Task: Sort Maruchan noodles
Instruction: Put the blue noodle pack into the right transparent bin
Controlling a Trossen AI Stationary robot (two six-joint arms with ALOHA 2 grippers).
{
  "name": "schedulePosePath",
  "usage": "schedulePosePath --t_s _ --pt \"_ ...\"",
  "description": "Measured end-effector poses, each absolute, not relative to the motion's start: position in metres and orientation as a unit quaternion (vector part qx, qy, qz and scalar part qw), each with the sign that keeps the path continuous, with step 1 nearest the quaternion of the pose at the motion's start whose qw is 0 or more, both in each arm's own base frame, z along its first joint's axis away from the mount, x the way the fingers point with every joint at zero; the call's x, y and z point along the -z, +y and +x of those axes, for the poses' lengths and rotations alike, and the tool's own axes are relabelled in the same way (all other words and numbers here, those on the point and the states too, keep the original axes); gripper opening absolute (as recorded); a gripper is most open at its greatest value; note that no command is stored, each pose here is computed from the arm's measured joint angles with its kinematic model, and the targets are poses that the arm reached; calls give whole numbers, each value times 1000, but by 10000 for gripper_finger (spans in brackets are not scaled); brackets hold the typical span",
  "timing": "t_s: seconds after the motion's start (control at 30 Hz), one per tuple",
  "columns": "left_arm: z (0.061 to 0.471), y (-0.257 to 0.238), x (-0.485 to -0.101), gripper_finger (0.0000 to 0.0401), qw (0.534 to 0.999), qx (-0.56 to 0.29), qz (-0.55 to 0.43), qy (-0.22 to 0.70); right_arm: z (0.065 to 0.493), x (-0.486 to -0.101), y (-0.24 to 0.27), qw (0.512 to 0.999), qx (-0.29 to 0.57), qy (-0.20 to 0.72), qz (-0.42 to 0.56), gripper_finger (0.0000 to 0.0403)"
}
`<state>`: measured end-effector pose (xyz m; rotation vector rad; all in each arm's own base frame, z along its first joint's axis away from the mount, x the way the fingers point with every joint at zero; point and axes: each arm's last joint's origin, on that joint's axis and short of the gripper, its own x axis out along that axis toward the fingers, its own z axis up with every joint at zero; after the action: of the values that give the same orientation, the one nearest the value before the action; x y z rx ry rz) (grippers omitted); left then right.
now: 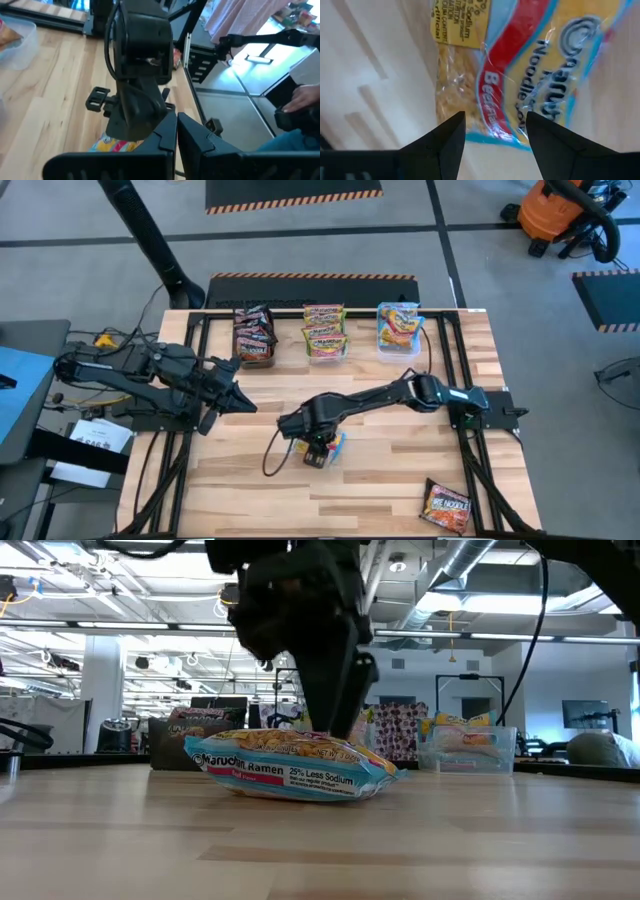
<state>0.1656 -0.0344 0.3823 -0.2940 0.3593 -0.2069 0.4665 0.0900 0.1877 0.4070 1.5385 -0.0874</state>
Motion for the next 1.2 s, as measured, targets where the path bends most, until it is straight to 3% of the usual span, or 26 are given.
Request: schedulePosePath --t_s 0.37,0.8,1.2 --pt "165 -34 -382 0 968 102 -145 180 473 -161 99 685 50 700 195 221" --pt "165 -34 -381 0 967 100 -145 183 471 -159 99 672 60 709 205 11" --pt "165 -34 -381 0 967 100 -144 185 457 -194 101 679 96 711 158 4"
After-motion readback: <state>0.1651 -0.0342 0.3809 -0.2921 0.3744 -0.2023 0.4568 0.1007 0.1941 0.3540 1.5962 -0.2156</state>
